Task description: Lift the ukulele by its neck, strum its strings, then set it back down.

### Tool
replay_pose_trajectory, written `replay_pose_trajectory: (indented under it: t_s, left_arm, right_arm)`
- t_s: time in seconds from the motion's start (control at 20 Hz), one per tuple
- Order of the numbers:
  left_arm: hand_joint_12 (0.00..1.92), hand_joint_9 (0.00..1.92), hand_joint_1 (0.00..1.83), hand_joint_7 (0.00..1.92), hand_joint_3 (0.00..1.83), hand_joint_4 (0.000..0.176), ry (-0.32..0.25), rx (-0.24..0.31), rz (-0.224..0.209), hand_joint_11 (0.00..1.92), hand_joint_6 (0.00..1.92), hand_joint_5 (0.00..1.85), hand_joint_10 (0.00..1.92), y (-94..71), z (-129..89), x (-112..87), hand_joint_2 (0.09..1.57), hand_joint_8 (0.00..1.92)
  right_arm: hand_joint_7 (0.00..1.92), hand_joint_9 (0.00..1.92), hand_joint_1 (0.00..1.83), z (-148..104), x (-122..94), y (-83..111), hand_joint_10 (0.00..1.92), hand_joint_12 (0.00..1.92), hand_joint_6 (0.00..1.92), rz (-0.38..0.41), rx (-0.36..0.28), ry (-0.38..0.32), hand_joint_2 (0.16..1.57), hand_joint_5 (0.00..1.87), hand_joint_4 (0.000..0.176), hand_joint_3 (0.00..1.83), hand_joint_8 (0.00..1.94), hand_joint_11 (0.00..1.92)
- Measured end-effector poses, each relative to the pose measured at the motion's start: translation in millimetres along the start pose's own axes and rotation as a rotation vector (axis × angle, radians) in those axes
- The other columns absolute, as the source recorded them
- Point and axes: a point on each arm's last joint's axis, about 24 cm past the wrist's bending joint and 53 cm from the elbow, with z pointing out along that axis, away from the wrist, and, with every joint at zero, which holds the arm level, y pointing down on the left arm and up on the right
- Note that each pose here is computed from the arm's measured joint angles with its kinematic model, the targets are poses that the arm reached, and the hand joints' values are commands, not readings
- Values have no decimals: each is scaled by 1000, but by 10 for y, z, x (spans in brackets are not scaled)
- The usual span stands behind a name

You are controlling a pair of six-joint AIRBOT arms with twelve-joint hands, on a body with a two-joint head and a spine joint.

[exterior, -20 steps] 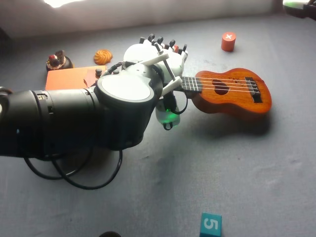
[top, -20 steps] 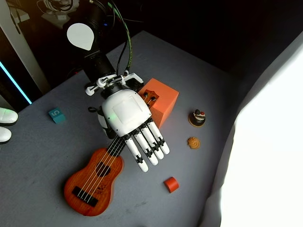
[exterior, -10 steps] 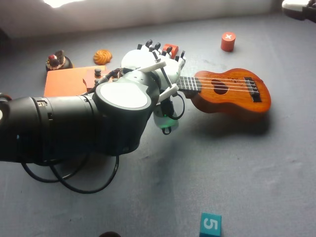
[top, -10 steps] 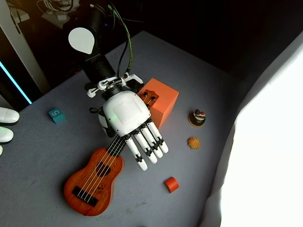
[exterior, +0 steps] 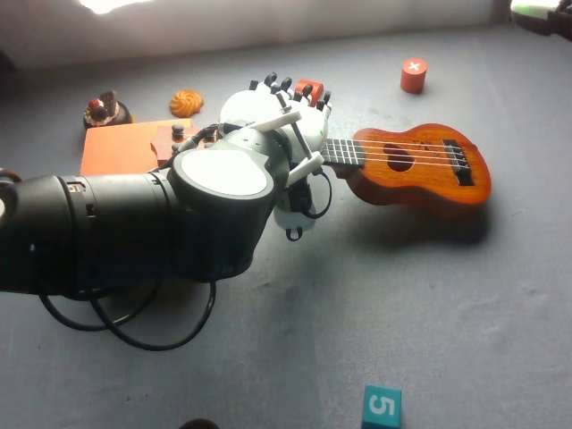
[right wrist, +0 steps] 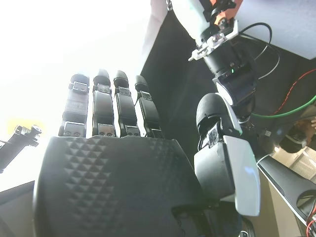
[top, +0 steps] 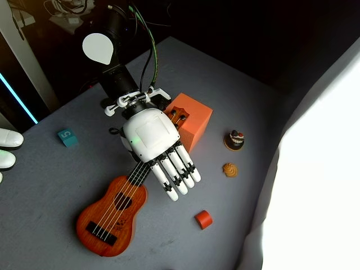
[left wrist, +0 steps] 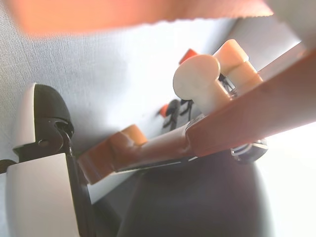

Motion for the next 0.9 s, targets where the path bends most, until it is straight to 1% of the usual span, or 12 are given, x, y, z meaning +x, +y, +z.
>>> replay_pose_trajectory:
  t_s: [0.05, 0.1, 0.15, 0.2, 0.25, 0.3, 0.35, 0.4, 0.6, 0.7, 0.8, 0.9]
  left_arm:
    - [481, 261, 1042, 279, 1, 0, 0, 0, 0, 0, 15, 147, 23, 0, 1, -3, 992, 26]
    - [868, 463, 1053, 482, 4, 0, 0, 2, -3, 0, 58, 351, 125, -9, 1, -7, 1016, 105]
    - [1167, 392, 1048, 453, 9, 0, 2, 6, -6, 0, 106, 480, 606, -20, 0, -5, 1030, 459]
    - [1584, 260, 1007, 307, 11, 0, 2, 8, -6, 37, 799, 373, 1322, -25, 0, -6, 1070, 1166]
    - [1814, 225, 975, 245, 12, 0, 3, 10, -6, 81, 1280, 276, 1703, -29, 0, -4, 1094, 1574]
    - [1900, 212, 976, 208, 7, 0, 5, 11, -7, 135, 1542, 236, 1877, -32, 0, 2, 1094, 1783]
    - [1917, 300, 970, 259, 5, 0, 5, 11, -10, 244, 1774, 216, 1912, -37, -1, -3, 1094, 1893]
    - [1920, 421, 983, 371, 0, 0, 4, 12, -9, 374, 1892, 284, 1919, -40, -1, -8, 1070, 1915]
    - [1921, 936, 1141, 885, 0, 0, 7, 17, -11, 912, 1921, 751, 1921, -57, -7, 0, 980, 1921]
    - [1921, 1303, 1230, 1228, 20, 0, 6, 20, -15, 1293, 1910, 1022, 1921, -82, -8, -2, 1060, 1921]
    - [1921, 1484, 1370, 1367, 18, 0, 6, 31, -24, 1496, 1921, 1195, 1921, -134, -20, -22, 1148, 1921]
    - [1921, 1504, 1433, 1392, 6, 0, -1, 47, -36, 1517, 1921, 1261, 1921, -200, -40, -100, 1172, 1921]
  right_arm:
    - [67, 28, 68, 3, 7, -2, 54, 0, 63, 0, 1, 2, 1313, 73, 0, 6, 4, 0]
    - [70, 31, 58, 3, 6, -1, 57, 0, 68, 1, 1, 2, 1309, 81, 0, 4, 6, 0]
    - [72, 33, 57, 3, 5, 0, 59, 0, 71, 0, 0, 2, 1312, 86, 0, 5, 6, 0]
    - [77, 30, 54, 3, 6, 0, 58, 0, 74, 0, 0, 2, 1310, 91, 0, 4, 8, 0]
    - [83, 35, 55, 3, 5, 0, 61, 0, 77, 0, 0, 2, 1310, 96, 0, 4, 10, 0]
    - [96, 42, 71, 3, 5, -1, 66, 0, 79, 1, 1, 1, 1309, 96, 0, 3, 14, 0]
    - [107, 49, 90, 3, 5, 0, 71, 0, 83, 0, 0, 2, 1306, 102, 0, 1, 17, 0]
    - [125, 67, 122, 3, 5, 0, 81, 0, 93, 0, 0, 2, 1299, 120, 0, 0, 22, 0]
    - [116, 65, 109, 3, 6, -1, 85, 0, 91, 0, 1, 2, 1295, 110, 0, 0, 13, 0]
    - [116, 63, 116, 3, 5, -2, 85, 0, 92, 1, 1, 1, 1296, 110, 0, 0, 12, 0]
    - [111, 59, 116, 2, -17, -21, 84, 0, 90, 24, 9, -8, 1295, 105, 0, 0, 9, 0]
    - [102, 61, 119, 2, -46, -46, 86, 0, 91, 49, 19, -20, 1295, 108, 0, 0, 5, 0]
